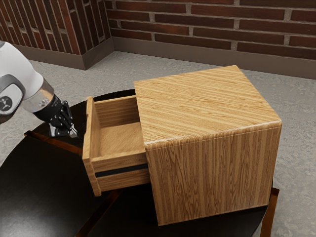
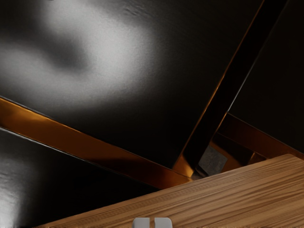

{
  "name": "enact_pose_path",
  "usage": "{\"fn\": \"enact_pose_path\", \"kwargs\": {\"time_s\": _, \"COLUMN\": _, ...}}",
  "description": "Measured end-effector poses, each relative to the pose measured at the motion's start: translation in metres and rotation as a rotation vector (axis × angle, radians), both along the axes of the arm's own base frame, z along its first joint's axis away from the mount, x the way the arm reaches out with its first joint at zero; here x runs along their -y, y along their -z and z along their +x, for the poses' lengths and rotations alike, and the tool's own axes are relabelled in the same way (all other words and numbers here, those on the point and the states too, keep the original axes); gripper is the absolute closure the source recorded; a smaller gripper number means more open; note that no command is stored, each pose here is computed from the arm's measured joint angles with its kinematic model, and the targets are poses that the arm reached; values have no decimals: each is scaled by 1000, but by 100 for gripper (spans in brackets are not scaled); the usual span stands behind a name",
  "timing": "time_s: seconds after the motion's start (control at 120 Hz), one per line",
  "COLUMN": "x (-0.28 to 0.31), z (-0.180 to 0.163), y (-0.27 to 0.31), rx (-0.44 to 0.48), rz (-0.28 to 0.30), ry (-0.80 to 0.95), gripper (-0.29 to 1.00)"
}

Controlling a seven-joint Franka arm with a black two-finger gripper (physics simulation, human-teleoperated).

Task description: Push the drawer handle with one arm to close the drawer

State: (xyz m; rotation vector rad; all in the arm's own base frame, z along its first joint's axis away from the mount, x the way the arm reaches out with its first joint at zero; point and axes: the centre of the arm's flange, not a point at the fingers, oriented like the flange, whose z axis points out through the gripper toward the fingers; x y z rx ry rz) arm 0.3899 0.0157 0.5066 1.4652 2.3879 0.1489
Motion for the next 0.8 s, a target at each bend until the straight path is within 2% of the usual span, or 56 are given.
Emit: {"fn": "enact_pose_path", "kwargs": {"time_s": 0.8, "x": 82, "z": 56, "y": -3, "rx": -9, "rz": 30, "ry": 102, "gripper": 79}}
